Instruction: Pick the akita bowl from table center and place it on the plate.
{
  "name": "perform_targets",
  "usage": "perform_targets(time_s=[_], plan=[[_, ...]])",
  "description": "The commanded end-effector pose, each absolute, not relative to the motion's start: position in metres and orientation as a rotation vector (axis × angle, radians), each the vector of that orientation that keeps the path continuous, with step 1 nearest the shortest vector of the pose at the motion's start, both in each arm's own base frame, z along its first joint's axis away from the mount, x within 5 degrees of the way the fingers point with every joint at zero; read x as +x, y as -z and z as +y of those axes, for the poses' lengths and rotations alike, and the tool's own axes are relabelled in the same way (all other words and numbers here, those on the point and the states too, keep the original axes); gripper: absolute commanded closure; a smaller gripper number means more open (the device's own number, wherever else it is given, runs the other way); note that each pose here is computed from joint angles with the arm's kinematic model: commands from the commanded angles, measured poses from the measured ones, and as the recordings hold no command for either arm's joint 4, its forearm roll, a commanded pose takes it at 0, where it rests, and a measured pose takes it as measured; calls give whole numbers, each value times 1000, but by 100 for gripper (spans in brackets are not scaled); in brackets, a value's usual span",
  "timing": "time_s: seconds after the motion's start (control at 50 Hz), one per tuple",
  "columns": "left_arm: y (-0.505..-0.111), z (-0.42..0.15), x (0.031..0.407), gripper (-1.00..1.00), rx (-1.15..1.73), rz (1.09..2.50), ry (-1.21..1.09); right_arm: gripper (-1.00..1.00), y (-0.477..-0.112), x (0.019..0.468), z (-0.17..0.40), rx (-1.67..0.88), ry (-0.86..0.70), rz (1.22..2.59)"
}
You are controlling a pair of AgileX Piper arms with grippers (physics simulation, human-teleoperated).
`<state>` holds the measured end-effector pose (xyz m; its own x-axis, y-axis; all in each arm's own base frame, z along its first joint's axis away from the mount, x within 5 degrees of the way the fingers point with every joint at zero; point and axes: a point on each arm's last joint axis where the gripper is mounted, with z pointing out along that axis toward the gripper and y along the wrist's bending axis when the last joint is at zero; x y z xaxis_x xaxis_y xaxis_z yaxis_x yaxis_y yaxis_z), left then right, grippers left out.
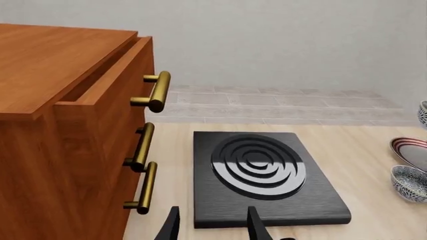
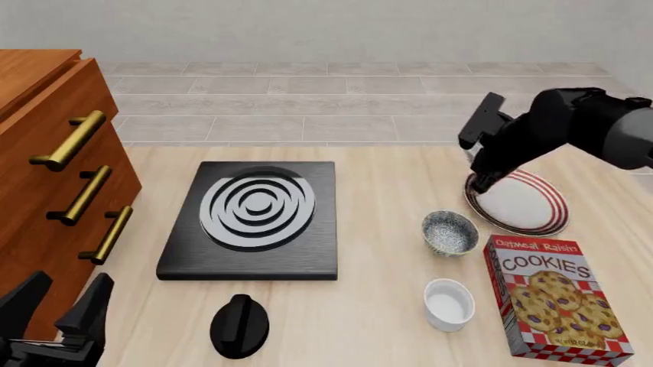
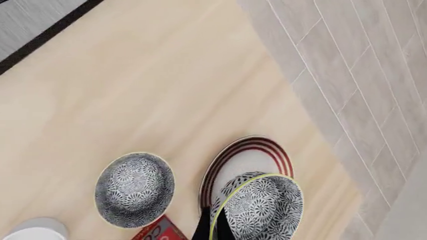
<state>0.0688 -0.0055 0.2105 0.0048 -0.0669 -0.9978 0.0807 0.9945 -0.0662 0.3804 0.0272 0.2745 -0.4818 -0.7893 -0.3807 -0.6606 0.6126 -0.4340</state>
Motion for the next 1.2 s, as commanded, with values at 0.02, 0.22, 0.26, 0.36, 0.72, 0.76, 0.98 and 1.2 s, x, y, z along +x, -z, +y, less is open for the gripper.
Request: perform_targets(time_s=[0.02, 0.22, 0.26, 0.36, 0.72, 0.76, 0.98, 1.2], plan=[[-211, -6, 70, -100, 28, 1562, 101, 100, -276, 393, 3, -1040, 315, 2357], [-211, -6, 72, -100, 20, 1568, 100, 100, -260, 391, -28, -975, 342, 2410], [-211, -6, 72, -100, 22, 1568, 100, 100, -257, 388, -34, -966, 345, 2426], [-211, -6, 73, -100, 22, 1568, 98, 100, -253, 383, -49, -961, 366, 2441], [-211, -5, 74, -100, 28, 1570, 85, 100, -243, 392, -60, -910, 385, 2436], [-211, -5, 74, -100, 27, 1571, 86, 100, -244, 399, -60, -860, 373, 2444], [-211, -6, 76, -100, 30, 1576, 86, 100, -229, 416, -54, -759, 320, 2482], [-210, -6, 76, -100, 30, 1578, 85, 100, -207, 422, -61, -731, 319, 2495]])
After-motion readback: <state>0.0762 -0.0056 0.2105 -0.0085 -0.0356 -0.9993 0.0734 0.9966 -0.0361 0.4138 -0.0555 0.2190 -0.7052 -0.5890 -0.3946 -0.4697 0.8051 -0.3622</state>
